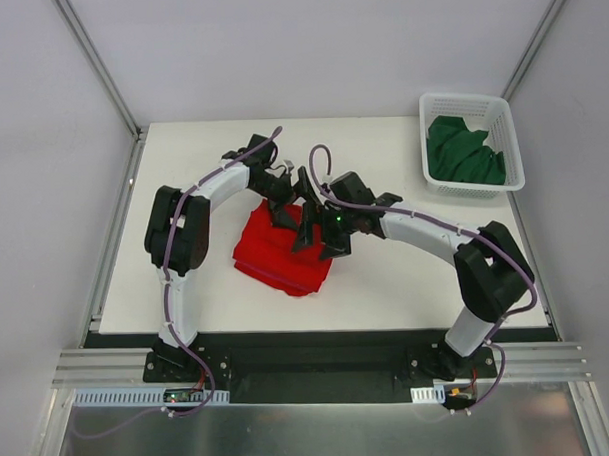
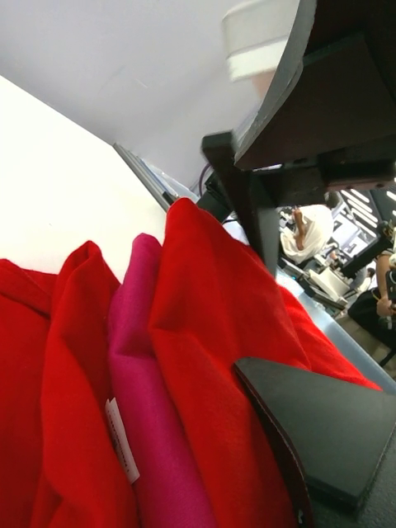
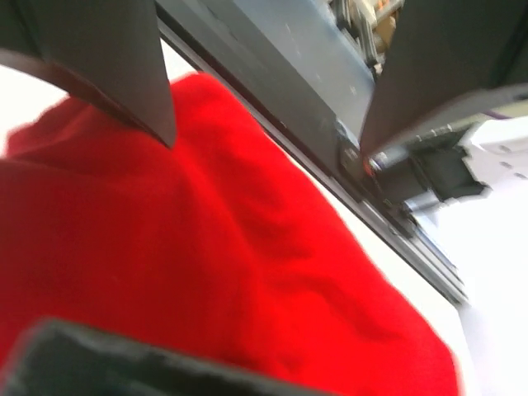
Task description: Fold and stack the t-shirts
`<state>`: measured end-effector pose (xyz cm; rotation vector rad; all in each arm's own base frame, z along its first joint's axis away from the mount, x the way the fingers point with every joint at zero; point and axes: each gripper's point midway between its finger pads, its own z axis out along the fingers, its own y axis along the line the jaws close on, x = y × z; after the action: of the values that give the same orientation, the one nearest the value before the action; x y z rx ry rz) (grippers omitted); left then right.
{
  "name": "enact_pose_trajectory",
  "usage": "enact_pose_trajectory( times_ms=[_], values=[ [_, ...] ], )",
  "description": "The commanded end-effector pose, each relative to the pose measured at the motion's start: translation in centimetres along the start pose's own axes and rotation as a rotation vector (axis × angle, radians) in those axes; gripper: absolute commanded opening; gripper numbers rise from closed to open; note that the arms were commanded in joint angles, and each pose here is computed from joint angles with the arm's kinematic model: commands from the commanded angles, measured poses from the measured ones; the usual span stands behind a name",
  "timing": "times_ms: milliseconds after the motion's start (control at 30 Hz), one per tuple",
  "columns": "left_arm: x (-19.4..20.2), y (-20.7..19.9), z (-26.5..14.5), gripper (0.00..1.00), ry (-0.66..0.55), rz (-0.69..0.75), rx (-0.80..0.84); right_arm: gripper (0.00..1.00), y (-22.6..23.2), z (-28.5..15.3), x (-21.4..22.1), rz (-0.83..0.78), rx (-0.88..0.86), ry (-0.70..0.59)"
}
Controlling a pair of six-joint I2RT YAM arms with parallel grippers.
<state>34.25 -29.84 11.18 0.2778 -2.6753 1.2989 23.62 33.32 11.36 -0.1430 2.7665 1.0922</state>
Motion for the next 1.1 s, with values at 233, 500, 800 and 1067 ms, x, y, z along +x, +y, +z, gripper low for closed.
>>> enact_pose_trajectory(
  times_ms=[233,500,800,1067],
  values=[
    [1.1,-1.1,-1.9,0.99,-0.017,0.036,0.021,0.96,-3.3,3.9,0.8,0.011,0.029,0.053],
    [1.2,-1.2,-1.9,0.99,-0.01,0.036,0.027,0.96,-1.3,0.6,-0.6,-0.007,0.016,0.017],
    [1.0,-2.3,-2.4,0.99,-0.013,0.049,0.051,0.96,1.9,-4.7,-4.1,-0.062,0.014,-0.094],
    [1.3,-2.2,-2.4,0.99,-0.006,0.05,0.055,0.96,-0.3,-1.3,-3.7,-0.03,0.027,-0.043]
  ],
)
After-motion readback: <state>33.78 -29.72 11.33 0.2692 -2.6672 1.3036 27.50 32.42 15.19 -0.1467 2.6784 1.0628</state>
